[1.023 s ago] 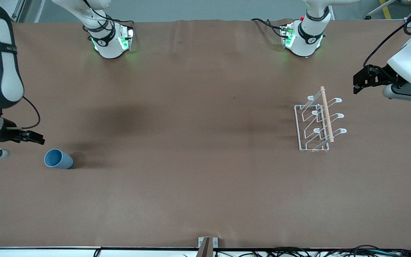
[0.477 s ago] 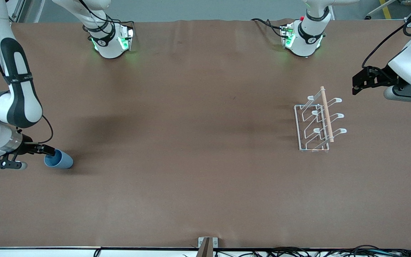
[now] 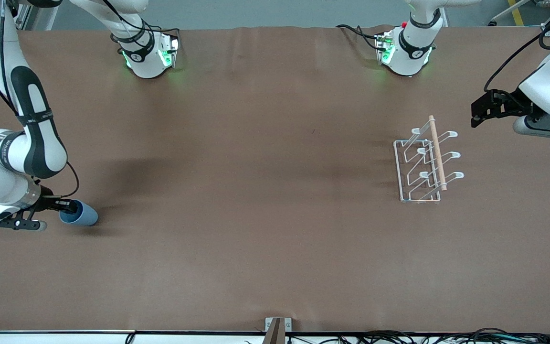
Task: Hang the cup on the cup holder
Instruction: 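Grasp the light blue cup by its rim with the right gripper, then lift the cup with the right gripper while the left gripper approaches it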
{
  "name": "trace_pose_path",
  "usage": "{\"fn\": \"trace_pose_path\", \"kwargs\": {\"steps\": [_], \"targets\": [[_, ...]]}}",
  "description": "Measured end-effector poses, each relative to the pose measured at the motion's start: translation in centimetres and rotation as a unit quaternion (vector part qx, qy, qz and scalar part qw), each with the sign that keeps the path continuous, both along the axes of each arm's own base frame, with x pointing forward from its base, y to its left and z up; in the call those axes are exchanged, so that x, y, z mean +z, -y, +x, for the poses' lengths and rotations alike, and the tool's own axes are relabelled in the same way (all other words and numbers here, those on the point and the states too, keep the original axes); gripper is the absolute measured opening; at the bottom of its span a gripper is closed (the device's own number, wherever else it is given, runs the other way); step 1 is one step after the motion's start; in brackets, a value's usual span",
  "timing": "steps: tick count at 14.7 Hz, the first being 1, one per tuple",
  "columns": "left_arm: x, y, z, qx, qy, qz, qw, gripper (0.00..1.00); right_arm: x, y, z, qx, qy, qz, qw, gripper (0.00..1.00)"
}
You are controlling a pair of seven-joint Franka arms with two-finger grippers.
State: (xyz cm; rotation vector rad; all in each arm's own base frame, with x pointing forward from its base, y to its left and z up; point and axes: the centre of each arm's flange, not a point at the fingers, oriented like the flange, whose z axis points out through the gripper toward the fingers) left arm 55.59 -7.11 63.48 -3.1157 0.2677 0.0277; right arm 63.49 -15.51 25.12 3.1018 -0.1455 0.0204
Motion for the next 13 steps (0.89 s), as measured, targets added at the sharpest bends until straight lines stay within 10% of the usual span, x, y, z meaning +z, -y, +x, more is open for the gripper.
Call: {"fn": "trace_pose_path", "kwargs": {"steps": [4, 10, 13], "targets": [[-0.3, 0.0, 0.2, 0.0, -0.003, 0.0, 1.0, 1.0, 0.9, 0.1, 0.6, 0.0, 0.01, -0.002, 1.0, 0.04], [-0.4, 0.0, 0.2, -0.001, -0.004, 0.0, 1.0, 1.0, 9.3, -3.9, 0.5, 0.029, -0.006, 0.017, 0.999, 0.04], [-0.4, 0.1, 0.2, -0.001, -0.004, -0.001, 1.0, 1.0, 16.3, -11.6, -0.7, 0.057, -0.006, 0.085, 0.995, 0.04]]}}
